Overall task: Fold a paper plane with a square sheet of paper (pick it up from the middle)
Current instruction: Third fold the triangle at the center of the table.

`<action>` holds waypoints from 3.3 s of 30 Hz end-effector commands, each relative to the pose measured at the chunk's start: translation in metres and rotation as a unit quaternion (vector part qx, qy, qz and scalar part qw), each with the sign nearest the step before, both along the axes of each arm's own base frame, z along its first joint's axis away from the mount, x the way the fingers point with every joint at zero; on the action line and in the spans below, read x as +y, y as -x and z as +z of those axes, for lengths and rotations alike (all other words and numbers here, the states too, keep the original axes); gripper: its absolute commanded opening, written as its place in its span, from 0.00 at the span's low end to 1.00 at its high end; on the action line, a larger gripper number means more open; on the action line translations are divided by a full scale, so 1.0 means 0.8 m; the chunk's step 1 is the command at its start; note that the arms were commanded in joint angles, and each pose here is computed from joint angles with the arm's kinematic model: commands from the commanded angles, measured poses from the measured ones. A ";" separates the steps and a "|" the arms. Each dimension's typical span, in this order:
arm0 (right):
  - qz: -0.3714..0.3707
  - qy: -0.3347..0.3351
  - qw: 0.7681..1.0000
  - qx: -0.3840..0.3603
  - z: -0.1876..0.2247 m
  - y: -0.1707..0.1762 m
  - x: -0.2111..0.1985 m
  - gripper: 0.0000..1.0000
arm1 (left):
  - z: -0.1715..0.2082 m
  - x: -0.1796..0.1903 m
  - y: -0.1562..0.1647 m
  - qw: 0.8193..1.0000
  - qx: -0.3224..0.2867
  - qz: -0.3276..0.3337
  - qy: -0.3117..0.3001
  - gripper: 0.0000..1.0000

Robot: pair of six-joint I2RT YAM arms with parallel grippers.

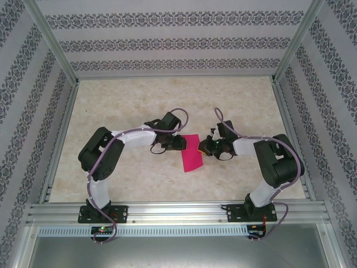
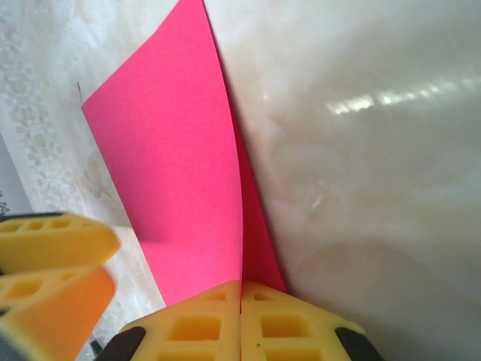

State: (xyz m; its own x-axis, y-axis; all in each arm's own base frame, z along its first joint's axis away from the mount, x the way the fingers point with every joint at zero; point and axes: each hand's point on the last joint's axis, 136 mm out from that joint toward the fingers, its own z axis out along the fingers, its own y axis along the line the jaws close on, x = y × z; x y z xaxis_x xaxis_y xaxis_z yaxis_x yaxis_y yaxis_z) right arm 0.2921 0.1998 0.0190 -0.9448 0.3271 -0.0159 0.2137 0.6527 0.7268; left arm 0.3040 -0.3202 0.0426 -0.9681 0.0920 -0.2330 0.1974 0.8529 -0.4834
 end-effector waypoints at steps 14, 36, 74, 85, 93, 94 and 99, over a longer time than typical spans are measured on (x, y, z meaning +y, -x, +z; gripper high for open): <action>-0.070 -0.012 0.997 0.002 0.012 -0.008 0.019 0.08 | 0.086 -0.027 0.081 0.967 -0.230 -0.108 -0.019 0.45; -0.079 -0.004 0.997 0.010 0.009 -0.009 0.022 0.10 | 0.111 -0.031 0.097 0.925 -0.329 -0.189 -0.002 0.49; -0.065 0.015 0.998 0.014 0.010 -0.002 0.013 0.13 | 0.042 -0.071 0.119 0.848 -0.379 -0.303 -0.213 0.00; -0.062 0.006 0.998 -0.009 0.029 -0.009 0.008 0.25 | 0.051 -0.070 0.117 0.873 -0.347 -0.311 -0.147 0.00; -0.073 0.067 0.993 -0.059 0.069 -0.015 -0.036 0.35 | 0.054 -0.066 0.113 0.899 -0.298 -0.309 -0.082 0.00; -0.067 0.059 0.994 -0.070 0.077 -0.017 -0.033 0.33 | 0.055 -0.066 0.113 0.902 -0.293 -0.308 -0.073 0.00; -0.007 0.012 0.997 -0.074 0.086 -0.032 0.008 0.11 | 0.060 -0.065 0.106 0.917 -0.265 -0.297 -0.028 0.00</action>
